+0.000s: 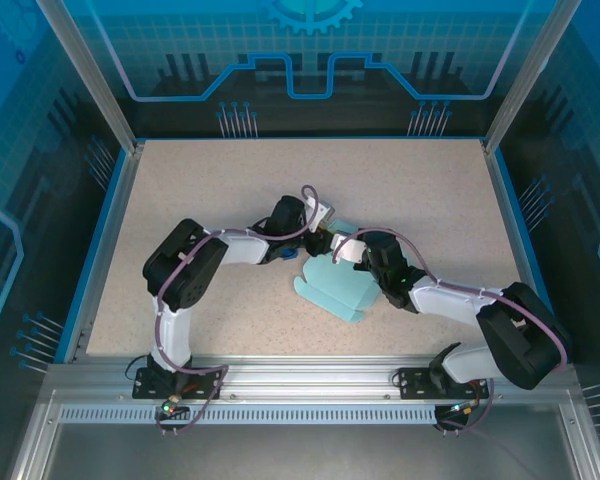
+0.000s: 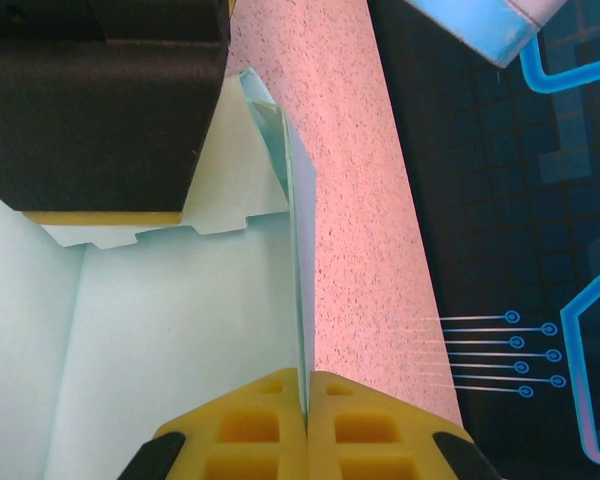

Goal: Fold the paper box

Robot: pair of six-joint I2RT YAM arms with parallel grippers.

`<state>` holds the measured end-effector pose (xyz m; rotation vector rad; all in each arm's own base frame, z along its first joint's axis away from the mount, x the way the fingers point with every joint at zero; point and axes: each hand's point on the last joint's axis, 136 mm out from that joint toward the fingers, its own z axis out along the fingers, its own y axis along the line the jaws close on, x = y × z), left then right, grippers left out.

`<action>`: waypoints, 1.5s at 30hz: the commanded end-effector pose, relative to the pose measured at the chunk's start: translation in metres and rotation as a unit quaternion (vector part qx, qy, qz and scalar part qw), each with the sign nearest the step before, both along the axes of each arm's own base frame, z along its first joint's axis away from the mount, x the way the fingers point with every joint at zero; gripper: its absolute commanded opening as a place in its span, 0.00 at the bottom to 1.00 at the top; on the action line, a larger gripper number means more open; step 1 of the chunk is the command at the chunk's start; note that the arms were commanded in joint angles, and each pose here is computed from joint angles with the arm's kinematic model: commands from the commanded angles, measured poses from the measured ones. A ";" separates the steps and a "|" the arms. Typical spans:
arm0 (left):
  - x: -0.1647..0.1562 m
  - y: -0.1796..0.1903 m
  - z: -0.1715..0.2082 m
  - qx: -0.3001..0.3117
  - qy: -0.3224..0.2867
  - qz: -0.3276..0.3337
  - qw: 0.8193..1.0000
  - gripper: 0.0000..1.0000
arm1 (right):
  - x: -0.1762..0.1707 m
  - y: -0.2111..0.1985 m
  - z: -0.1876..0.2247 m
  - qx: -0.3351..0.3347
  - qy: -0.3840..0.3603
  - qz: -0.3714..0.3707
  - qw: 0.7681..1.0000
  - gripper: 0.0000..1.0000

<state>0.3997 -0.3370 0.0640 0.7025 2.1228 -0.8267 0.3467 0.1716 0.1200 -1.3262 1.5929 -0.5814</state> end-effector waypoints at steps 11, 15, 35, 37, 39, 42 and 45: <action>0.031 0.026 -0.001 0.053 -0.052 0.147 0.986 0.20 | 0.006 0.013 0.022 0.069 -0.001 -0.006 0.998 0.02; 0.032 0.030 0.000 0.052 -0.048 0.164 0.984 0.14 | 0.007 0.013 0.026 0.088 0.001 -0.015 0.996 0.07; 0.022 0.024 0.002 0.059 -0.065 0.133 0.987 0.00 | -0.028 0.002 0.071 0.356 0.140 -0.060 0.922 0.55; 0.018 0.020 0.000 0.062 -0.069 0.126 0.988 0.00 | -0.026 -0.005 0.077 0.402 0.160 -0.077 0.898 0.56; 0.014 0.016 -0.002 0.067 -0.073 0.119 0.988 0.00 | -0.022 -0.012 0.078 0.441 0.183 -0.096 0.873 0.57; 0.011 0.013 -0.006 0.070 -0.075 0.114 0.988 0.00 | -0.012 -0.021 0.073 0.475 0.219 -0.127 0.843 0.57; 0.009 0.013 -0.007 0.070 -0.077 0.114 0.988 0.00 | -0.002 -0.021 0.056 0.473 0.251 -0.151 0.831 0.56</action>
